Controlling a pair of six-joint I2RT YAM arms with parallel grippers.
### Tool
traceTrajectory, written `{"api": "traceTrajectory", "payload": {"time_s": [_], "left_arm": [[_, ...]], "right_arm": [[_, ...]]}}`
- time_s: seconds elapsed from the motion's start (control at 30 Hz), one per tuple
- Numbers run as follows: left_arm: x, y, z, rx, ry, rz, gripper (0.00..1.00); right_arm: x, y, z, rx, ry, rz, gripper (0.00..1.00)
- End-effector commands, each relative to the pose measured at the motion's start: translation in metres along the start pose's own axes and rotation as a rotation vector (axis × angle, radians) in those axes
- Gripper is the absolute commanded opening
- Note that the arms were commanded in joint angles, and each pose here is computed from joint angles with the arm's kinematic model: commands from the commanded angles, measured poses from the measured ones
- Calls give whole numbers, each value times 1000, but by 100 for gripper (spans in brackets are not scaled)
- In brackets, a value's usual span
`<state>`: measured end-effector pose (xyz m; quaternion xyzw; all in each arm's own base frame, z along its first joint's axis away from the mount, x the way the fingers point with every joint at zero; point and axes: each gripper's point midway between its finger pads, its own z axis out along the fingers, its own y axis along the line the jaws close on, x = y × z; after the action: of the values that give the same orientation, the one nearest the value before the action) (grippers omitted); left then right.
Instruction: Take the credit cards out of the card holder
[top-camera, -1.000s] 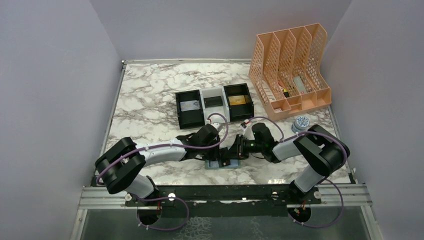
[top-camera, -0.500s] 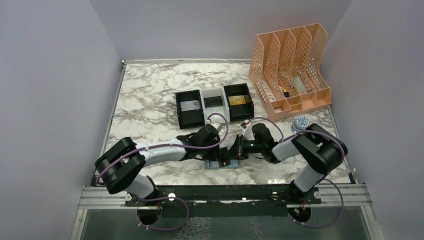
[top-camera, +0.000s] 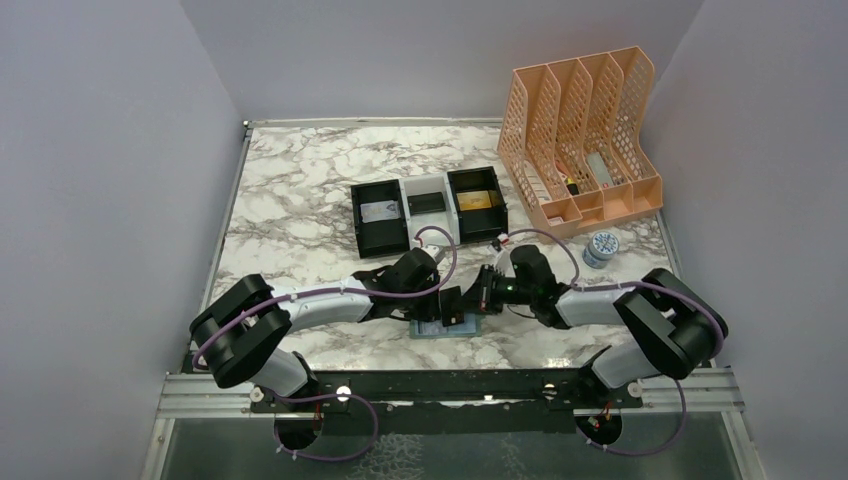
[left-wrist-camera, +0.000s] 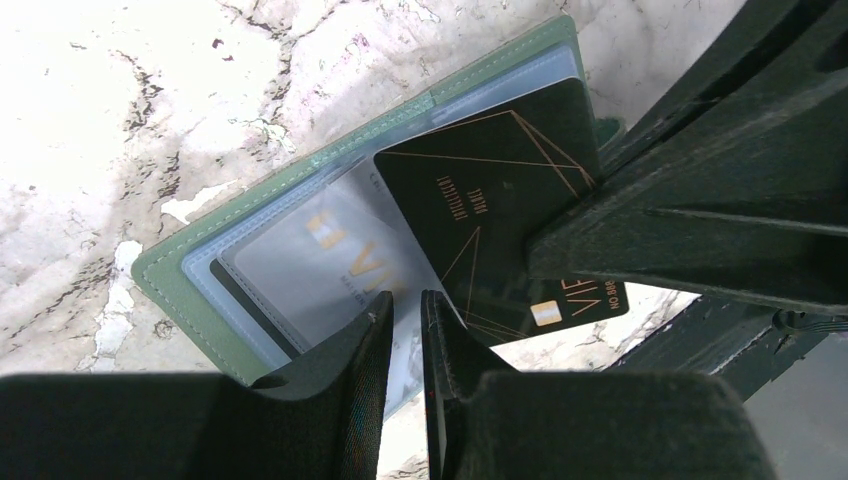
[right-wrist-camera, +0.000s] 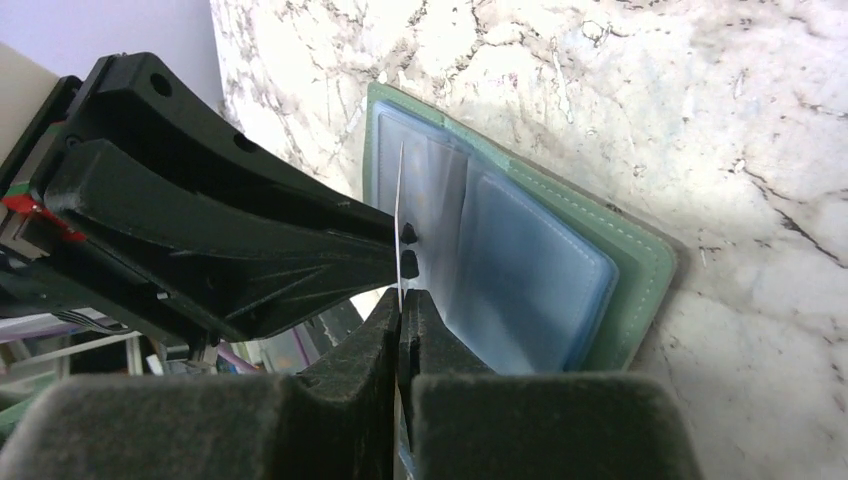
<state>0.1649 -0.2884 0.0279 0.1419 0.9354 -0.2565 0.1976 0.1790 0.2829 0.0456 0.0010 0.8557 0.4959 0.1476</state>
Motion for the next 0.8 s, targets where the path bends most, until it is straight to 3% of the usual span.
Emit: {"api": "traceTrajectory", "payload": {"time_s": [0.0,0.2,0.5,0.77], "left_arm": [[10,12,-2,-56,28,13,21],[-1,7,-11,-41,-20,17,22],[-28,4,-38,-52,-160,28,34],[-56,20,-79,-193,-264,89,72]], "right_arm": [[-6,-9,-7,75,-48,-27,1],[-15,-8,-14,106,-96,-78,1],[-23,5,-24,76,-142,-159,1],[-34,30,-39,-26,-245,-345,1]]}}
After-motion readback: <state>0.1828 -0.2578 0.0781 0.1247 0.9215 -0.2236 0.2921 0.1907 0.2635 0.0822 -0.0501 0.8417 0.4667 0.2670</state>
